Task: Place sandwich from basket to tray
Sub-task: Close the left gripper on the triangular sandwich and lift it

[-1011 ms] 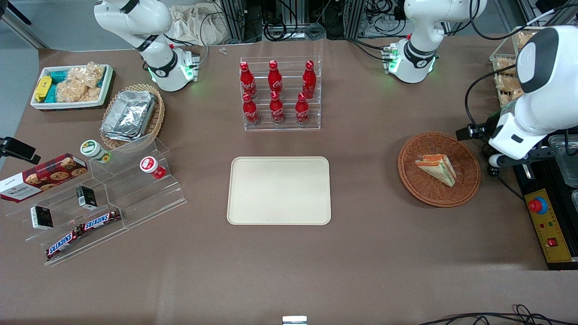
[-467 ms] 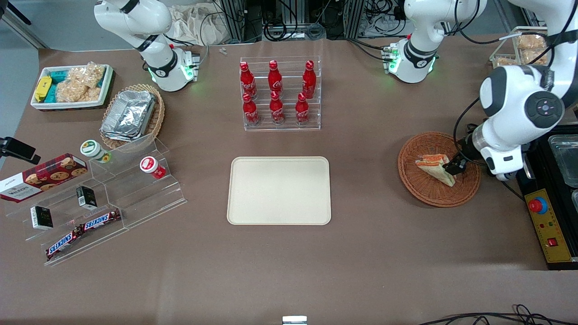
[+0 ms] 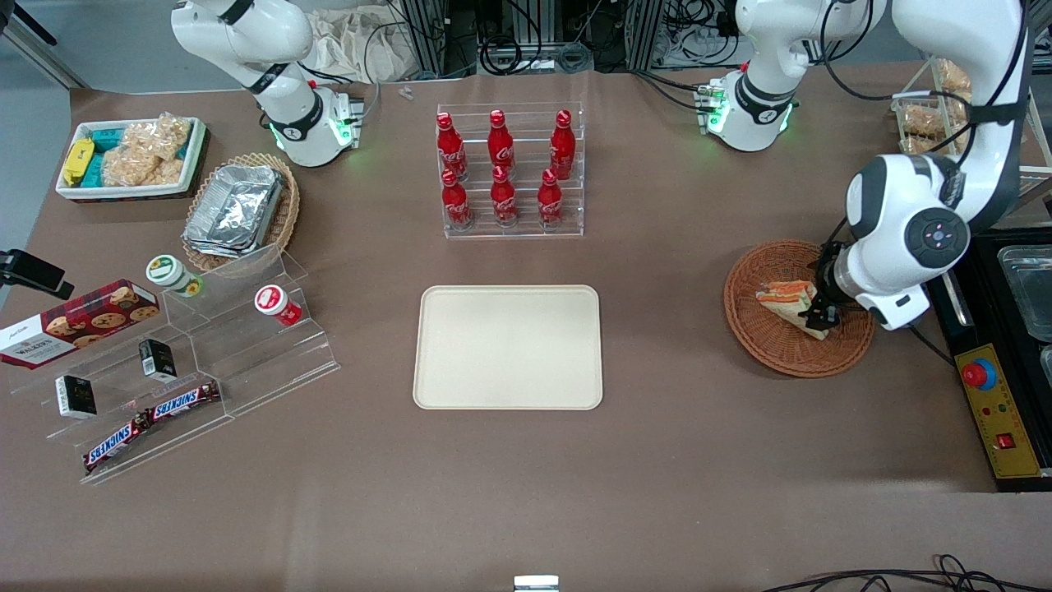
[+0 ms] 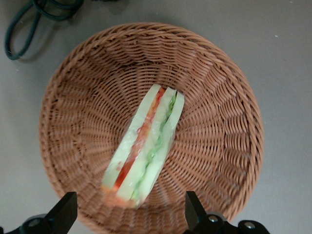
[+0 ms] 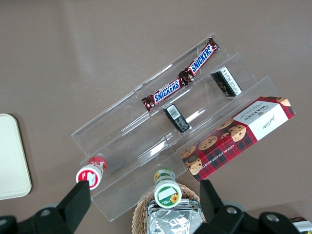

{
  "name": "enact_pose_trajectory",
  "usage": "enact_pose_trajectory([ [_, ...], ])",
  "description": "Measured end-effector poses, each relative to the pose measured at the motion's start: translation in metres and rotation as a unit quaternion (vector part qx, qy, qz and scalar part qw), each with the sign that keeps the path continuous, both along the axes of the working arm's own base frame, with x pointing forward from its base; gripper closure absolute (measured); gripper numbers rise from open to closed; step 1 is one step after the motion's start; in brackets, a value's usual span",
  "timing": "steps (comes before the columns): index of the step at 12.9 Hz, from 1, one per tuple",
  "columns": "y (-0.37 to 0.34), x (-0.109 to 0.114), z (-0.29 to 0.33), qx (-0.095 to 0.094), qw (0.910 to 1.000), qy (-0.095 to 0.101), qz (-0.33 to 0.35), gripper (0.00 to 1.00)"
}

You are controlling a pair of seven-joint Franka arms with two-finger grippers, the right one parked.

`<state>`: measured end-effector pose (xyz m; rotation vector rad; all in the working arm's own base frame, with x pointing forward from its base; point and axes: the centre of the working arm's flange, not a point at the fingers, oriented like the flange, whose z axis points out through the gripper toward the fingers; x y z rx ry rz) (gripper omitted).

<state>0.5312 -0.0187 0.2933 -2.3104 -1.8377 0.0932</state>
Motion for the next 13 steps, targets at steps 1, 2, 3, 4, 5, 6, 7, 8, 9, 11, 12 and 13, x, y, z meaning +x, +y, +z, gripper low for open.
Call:
enact_pose_trajectory([
  [1,0.0,0.001,-0.012,0.002,1.0,0.003,0.005,0.0],
  [2,0.0,0.001,-0.02,0.003,1.0,0.006,0.006,0.0],
  [3,0.0,0.001,-0.024,0.005,0.9999,0.009,0.006,0.0],
  [4,0.0,0.001,-0.026,0.007,0.9999,0.011,0.005,0.0],
  [5,0.0,0.0,-0.029,0.008,0.9999,0.013,0.005,0.0],
  [6,0.0,0.0,-0.032,0.008,0.9998,0.017,0.006,0.0],
  [7,0.001,-0.001,-0.037,0.009,0.9997,0.02,0.005,0.0],
  [8,0.001,-0.001,-0.041,0.013,0.9996,0.024,0.002,0.06],
  [9,0.002,-0.002,-0.045,0.018,0.9995,0.028,-0.002,0.07],
  [11,0.002,-0.001,-0.048,0.021,0.9993,0.028,-0.006,0.29],
  [12,0.002,0.0,-0.047,0.022,0.9994,0.024,-0.008,0.41],
  [13,0.001,0.002,-0.045,0.024,0.9995,0.02,-0.011,0.5],
])
